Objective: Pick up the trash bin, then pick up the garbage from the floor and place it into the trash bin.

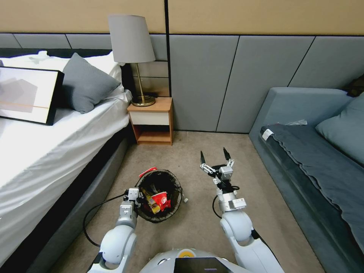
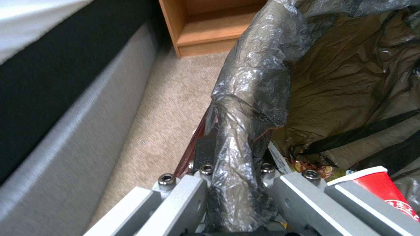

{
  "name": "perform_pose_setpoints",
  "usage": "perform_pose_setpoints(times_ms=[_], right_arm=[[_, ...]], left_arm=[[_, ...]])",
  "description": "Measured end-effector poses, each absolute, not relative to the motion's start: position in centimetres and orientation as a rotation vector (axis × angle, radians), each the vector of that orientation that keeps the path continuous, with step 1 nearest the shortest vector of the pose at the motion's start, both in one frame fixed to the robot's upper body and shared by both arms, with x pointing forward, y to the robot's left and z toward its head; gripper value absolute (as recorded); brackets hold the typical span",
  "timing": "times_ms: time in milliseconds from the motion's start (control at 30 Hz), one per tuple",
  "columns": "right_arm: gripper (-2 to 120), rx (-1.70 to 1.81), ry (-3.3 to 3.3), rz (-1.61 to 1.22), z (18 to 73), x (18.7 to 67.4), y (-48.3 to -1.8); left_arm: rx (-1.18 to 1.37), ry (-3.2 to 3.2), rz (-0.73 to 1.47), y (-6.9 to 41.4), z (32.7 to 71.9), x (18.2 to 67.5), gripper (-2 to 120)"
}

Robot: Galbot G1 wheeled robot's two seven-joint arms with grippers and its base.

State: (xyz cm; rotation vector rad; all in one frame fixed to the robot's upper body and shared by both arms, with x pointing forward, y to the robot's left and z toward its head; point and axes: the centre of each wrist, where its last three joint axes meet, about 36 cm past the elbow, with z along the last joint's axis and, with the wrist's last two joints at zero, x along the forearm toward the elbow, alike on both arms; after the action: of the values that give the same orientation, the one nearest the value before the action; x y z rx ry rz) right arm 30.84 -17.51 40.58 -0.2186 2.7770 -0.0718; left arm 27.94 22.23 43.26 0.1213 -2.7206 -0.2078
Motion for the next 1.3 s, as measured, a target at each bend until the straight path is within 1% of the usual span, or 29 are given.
perform_pose_setpoints(times_ms=[400,600,800,1100,1167,1200,1300], right_arm=[[100,-0.264,2.831,-0.11,38.1,29.8,-17.7],[100,-0.332,2.965,-0.07,35.5,30.0,-17.2],[100,-0.406,3.076,-0.005,34.4,30.8,-16.8],[100,-0.732,3.232,0.114,32.8,34.5,-21.3],[100,-0.797,3.289,0.055,31.9,36.9,-22.8],[100,-0.797,3.289,0.055,31.9,36.9,-22.8],[100,-0.84,3.363,-0.09,29.4,39.9,-24.4]], left_arm=[[0.141,-2.738,-0.181,22.0,43.9,27.7,0],[0.139,-2.739,-0.179,21.7,44.0,27.5,0],[0.134,-2.745,-0.19,21.7,44.3,27.4,0],[0.125,-2.736,-0.185,21.3,43.9,27.8,0],[0.123,-2.739,-0.193,21.4,43.9,27.9,0],[0.123,-2.739,-0.193,21.4,43.9,27.9,0],[0.127,-2.744,-0.199,21.6,43.9,28.0,0]])
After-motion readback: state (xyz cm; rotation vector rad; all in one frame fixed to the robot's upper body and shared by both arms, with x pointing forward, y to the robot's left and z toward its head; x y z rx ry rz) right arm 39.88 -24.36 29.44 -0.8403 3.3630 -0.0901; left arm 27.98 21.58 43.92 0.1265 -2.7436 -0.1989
